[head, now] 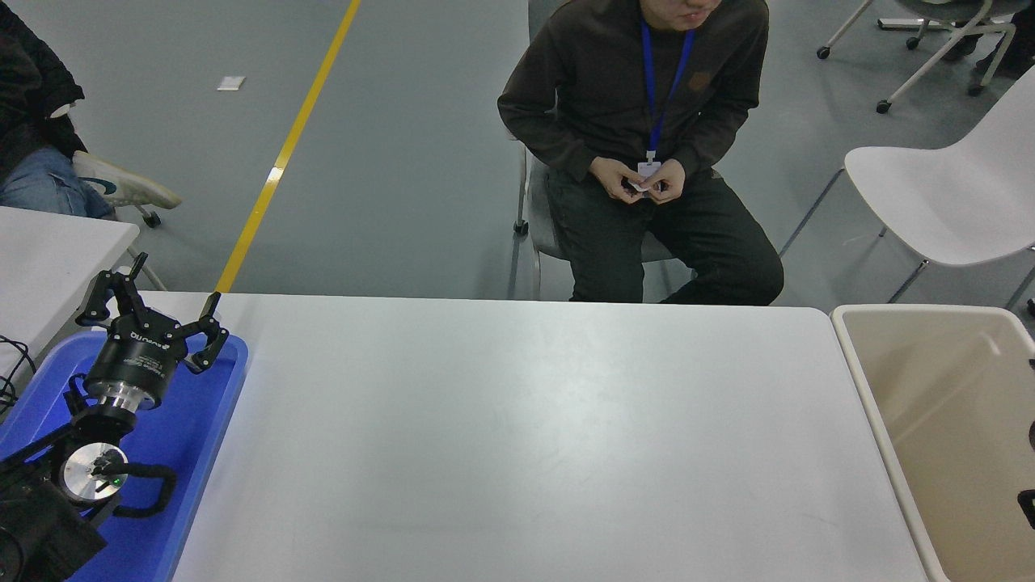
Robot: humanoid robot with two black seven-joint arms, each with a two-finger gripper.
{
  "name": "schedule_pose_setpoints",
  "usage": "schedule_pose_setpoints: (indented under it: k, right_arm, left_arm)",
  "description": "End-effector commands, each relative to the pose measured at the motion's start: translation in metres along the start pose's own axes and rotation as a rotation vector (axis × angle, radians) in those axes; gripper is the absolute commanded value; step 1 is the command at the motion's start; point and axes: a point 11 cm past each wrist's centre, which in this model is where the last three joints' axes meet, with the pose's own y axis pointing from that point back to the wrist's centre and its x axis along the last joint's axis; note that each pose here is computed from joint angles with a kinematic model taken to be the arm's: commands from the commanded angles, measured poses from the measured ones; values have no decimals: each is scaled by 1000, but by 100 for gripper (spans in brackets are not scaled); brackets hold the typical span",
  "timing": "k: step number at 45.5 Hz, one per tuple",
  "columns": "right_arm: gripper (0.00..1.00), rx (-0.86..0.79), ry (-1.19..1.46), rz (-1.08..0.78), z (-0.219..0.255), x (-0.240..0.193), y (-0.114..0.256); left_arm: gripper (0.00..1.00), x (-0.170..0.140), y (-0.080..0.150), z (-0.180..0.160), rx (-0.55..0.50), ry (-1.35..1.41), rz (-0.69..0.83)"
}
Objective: Clean the table surface
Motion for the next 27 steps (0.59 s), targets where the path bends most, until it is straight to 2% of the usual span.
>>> schedule_pose_setpoints:
  k: [1, 21, 27]
  right_arm:
    - [100, 66, -207, -41, -26, -15, -1]
    - [100, 192, -711, -245, -67, -102, 24]
    - [100, 261, -894, -296, -87, -116, 31]
  left_arm:
    - [100, 0, 0, 0, 0, 0, 1]
    - [100, 0, 0, 0, 0, 1, -2]
    - [100, 0, 0, 0, 0, 0, -1]
